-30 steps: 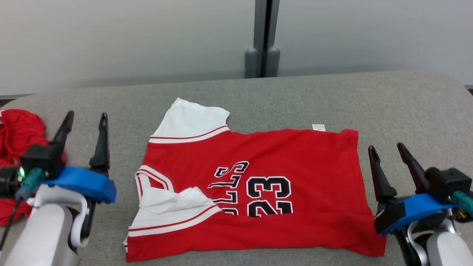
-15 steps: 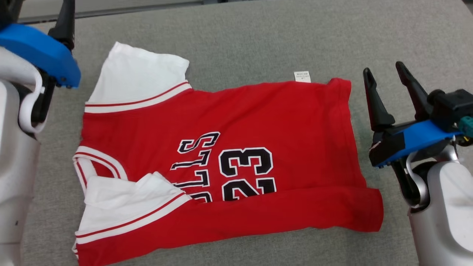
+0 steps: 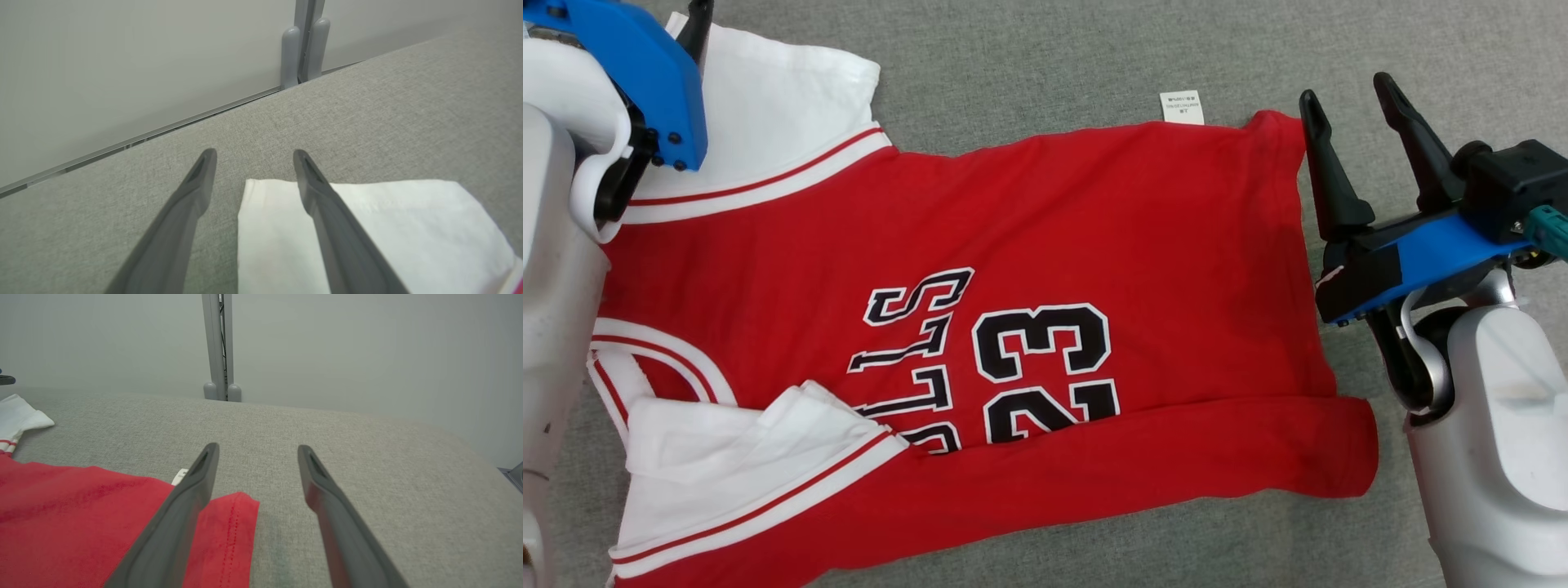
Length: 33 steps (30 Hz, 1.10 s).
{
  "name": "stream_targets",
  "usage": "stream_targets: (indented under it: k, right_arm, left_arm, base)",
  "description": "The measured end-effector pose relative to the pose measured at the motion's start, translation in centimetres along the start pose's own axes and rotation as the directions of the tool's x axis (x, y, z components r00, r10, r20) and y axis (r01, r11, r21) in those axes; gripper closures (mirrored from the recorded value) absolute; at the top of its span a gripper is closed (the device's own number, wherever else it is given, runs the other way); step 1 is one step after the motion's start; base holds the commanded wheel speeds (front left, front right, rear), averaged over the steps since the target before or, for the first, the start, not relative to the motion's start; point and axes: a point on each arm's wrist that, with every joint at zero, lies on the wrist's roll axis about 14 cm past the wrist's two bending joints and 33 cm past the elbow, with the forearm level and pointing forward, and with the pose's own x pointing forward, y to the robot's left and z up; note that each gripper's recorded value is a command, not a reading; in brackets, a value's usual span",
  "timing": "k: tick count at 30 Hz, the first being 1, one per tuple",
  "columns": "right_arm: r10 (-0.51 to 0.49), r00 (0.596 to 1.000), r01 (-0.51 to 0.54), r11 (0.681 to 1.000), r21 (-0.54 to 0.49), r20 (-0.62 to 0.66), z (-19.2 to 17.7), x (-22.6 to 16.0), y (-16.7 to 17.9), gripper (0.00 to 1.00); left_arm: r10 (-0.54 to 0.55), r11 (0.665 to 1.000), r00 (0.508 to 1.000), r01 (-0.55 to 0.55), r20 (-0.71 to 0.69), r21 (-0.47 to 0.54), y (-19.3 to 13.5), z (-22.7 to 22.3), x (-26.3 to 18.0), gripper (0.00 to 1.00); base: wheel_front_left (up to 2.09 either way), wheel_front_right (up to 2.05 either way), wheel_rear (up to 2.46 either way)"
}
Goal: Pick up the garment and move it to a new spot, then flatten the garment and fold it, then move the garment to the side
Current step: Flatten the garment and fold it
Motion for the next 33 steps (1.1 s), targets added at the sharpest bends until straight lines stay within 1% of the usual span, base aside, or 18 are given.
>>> stream_targets:
  k: [6,9,12,14,15,16,17,18,23,27,33]
  right_arm:
    - [-0.012,1.0,0.012,1.0,-0.001,-0.004,-0.4,0.1,-0.5,0.0]
    - [-0.015,1.0,0.015,1.0,-0.002,-0.01,-0.7,0.1,-0.6,0.0]
    - [-0.015,1.0,0.015,1.0,-0.002,-0.016,-0.9,0.2,-0.6,0.0]
    - [-0.011,1.0,0.011,1.0,0.001,-0.014,-0.8,0.4,-0.5,0.0]
    - [-0.01,1.0,0.01,1.0,0.001,-0.017,-0.9,0.5,-0.5,0.0]
    - [-0.007,1.0,0.007,1.0,0.002,-0.023,-1.0,0.5,-0.4,0.0]
    - [-0.003,0.999,0.003,1.0,0.003,-0.033,-1.2,0.5,-0.3,0.0]
    - [0.001,0.999,-0.001,1.0,0.007,-0.042,-1.3,0.5,-0.2,0.0]
    - [0.013,0.994,-0.011,1.0,0.016,-0.106,-2.1,0.3,-0.2,0.0]
    - [0.028,0.987,-0.025,0.999,0.021,-0.156,-2.8,0.4,0.1,0.0]
    - [0.055,0.97,-0.05,0.998,0.027,-0.235,-4.5,1.0,1.0,0.0]
  left_arm:
    - [-0.022,1.0,0.991,0.023,-0.131,0.006,-0.3,-3.4,0.8,0.0]
    - [-0.028,0.999,0.984,0.025,-0.173,-0.022,-0.2,-4.4,0.9,0.0]
    - [-0.05,0.995,0.979,0.032,-0.196,-0.093,-0.5,-4.8,1.2,0.0]
    - [-0.081,0.988,0.975,0.051,-0.206,-0.145,-1.3,-4.9,1.3,0.0]
    - [-0.091,0.985,0.974,0.057,-0.207,-0.165,-1.4,-4.9,1.2,0.41]
    - [-0.097,0.983,0.974,0.062,-0.206,-0.171,-1.5,-4.8,1.2,0.67]
    - [-0.098,0.985,0.974,0.066,-0.206,-0.161,-1.6,-4.7,1.2,0.97]
    - [-0.095,0.986,0.975,0.065,-0.2,-0.15,-1.5,-4.6,1.1,1.0]
    - [-0.088,0.992,0.984,0.072,-0.153,-0.102,-1.6,-3.7,0.6,1.0]
    - [-0.08,0.995,0.993,0.074,-0.084,-0.069,-1.5,-1.9,0.0,1.0]
    - [-0.076,0.996,0.997,0.074,-0.026,-0.044,-1.3,-0.9,-0.9,1.0]
  base:
    - [0.0,0.0,0.0]
    - [0.0,0.0,0.0]
    - [0.0,0.0,0.0]
    - [0.0,0.0,0.0]
    - [0.0,0.0,0.0]
    - [0.0,0.0,0.0]
    - [0.0,0.0,0.0]
    - [0.0,0.0,0.0]
    - [0.0,0.0,0.0]
    - [0.0,0.0,0.0]
    - [0.0,0.0,0.0]
